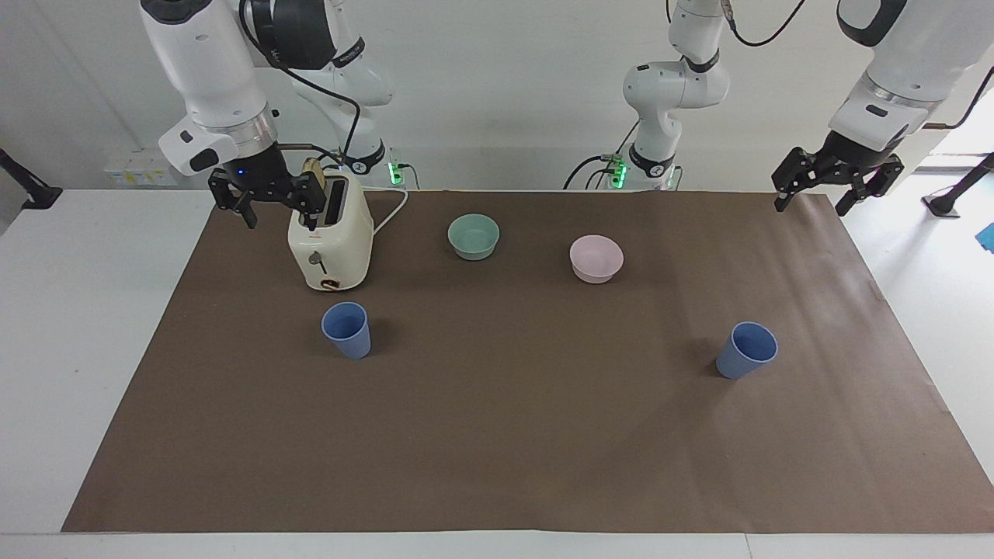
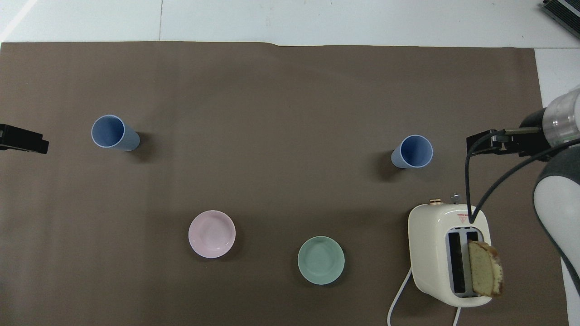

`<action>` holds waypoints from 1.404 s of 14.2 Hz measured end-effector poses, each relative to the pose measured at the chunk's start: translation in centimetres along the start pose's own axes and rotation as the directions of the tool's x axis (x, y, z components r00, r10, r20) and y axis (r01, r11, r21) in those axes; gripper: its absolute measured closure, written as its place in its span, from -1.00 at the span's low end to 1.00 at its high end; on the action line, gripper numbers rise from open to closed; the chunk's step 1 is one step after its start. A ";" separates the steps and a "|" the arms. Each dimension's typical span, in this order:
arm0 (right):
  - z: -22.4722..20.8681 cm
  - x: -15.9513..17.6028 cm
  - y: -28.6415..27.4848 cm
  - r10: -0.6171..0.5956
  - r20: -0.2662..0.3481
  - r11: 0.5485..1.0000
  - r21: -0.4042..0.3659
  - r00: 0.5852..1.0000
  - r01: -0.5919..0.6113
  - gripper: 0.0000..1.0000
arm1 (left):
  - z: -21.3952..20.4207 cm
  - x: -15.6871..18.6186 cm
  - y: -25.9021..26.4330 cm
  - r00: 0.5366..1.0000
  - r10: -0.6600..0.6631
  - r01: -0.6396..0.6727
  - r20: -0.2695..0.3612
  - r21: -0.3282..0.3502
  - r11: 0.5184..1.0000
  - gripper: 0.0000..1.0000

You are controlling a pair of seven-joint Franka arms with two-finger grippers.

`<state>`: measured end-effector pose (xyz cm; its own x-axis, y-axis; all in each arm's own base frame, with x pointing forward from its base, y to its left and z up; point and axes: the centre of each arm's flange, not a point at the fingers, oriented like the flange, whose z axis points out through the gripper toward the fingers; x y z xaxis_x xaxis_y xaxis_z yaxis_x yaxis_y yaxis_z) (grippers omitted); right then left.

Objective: Stack blue cups with both arms

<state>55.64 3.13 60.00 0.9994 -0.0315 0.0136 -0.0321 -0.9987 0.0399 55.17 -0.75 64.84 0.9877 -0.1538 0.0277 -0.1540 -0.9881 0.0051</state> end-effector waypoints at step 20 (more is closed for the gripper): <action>0.0 0.0 0.0 0.000 0.000 1.000 0.000 1.000 0.000 -1.00 | 0.9 0.4 -0.5 1.000 -0.007 0.007 -0.019 -0.006 1.000 -1.00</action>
<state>55.60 3.13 60.03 0.9994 -0.0313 0.0139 -0.0319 -0.9987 0.0401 55.62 -0.28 63.96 0.9881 -0.1470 0.0463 -0.1476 -0.9890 0.0112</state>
